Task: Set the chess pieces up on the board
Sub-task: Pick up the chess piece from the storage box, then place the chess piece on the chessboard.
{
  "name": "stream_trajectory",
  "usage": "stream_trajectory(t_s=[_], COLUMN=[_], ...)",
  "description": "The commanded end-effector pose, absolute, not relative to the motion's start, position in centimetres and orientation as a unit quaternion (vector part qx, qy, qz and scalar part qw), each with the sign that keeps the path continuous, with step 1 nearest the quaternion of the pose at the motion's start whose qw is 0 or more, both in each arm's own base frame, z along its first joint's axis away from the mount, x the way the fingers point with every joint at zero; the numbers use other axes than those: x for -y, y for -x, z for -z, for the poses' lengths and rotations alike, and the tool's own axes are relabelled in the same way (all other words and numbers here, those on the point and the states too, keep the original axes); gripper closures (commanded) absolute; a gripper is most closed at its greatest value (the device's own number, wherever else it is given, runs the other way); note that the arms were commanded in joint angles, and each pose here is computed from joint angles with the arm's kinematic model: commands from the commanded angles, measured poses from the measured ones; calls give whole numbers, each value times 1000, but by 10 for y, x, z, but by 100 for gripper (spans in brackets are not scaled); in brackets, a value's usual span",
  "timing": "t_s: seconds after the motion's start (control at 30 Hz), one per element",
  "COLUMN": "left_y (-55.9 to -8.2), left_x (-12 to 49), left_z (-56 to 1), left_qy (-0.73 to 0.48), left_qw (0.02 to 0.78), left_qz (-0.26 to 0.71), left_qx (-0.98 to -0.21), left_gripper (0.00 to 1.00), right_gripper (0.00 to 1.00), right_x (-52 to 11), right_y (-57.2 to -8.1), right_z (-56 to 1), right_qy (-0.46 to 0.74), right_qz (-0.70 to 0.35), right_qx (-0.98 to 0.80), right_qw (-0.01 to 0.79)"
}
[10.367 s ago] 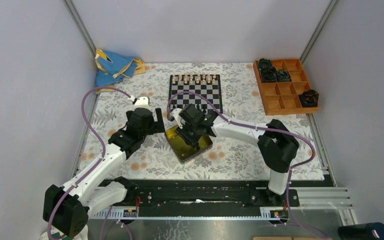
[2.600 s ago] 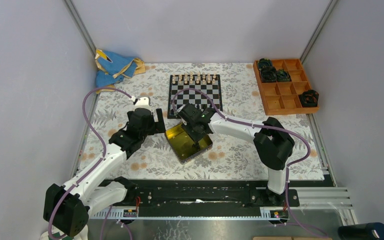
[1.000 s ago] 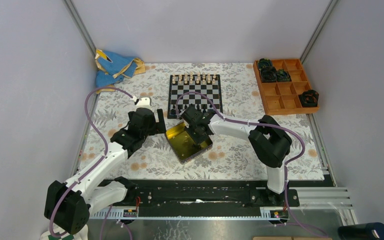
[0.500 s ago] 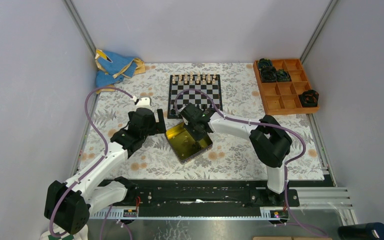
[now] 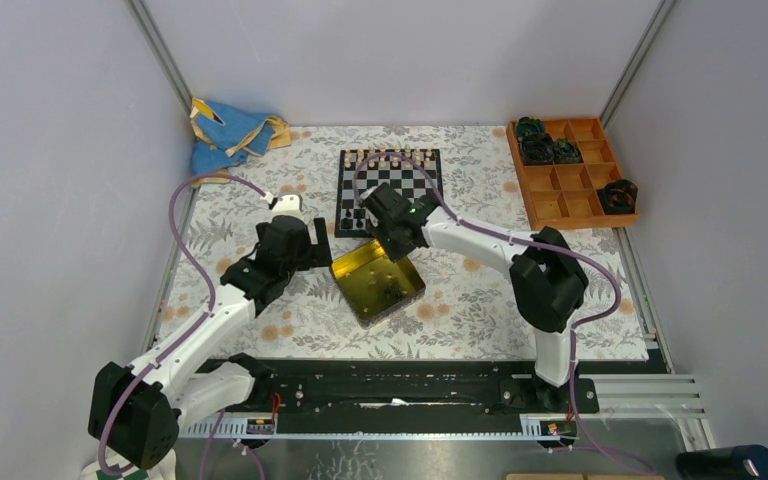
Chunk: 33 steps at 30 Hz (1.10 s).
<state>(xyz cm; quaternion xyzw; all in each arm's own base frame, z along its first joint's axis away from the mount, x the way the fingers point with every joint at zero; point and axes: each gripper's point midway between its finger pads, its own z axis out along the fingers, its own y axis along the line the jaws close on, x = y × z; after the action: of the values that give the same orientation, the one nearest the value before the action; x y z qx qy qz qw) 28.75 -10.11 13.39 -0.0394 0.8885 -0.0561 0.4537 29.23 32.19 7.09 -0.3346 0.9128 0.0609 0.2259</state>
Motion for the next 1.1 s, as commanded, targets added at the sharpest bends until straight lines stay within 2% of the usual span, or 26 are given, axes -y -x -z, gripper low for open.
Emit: stream_trajectory(t_s=[0.0,0.43,1.07], left_y=[-296,-295,-295], left_x=[104,106,106], left_z=[-147,-149,-148], left_qy=[50,48,49], left_qw=[481,482,481], left_qz=[73,79,80], left_qx=[-872,-871,-872], left_gripper=[1,1,1], right_gripper=[94,94,94], right_x=[-301,-235,-224], right_y=[-332,-398,-423], right_z=[-126,-110,-68], right_qy=[274,175,148], right_qz=[-55,-6,-5], right_qx=[-917,-948,-967], right_qw=[285,264,205])
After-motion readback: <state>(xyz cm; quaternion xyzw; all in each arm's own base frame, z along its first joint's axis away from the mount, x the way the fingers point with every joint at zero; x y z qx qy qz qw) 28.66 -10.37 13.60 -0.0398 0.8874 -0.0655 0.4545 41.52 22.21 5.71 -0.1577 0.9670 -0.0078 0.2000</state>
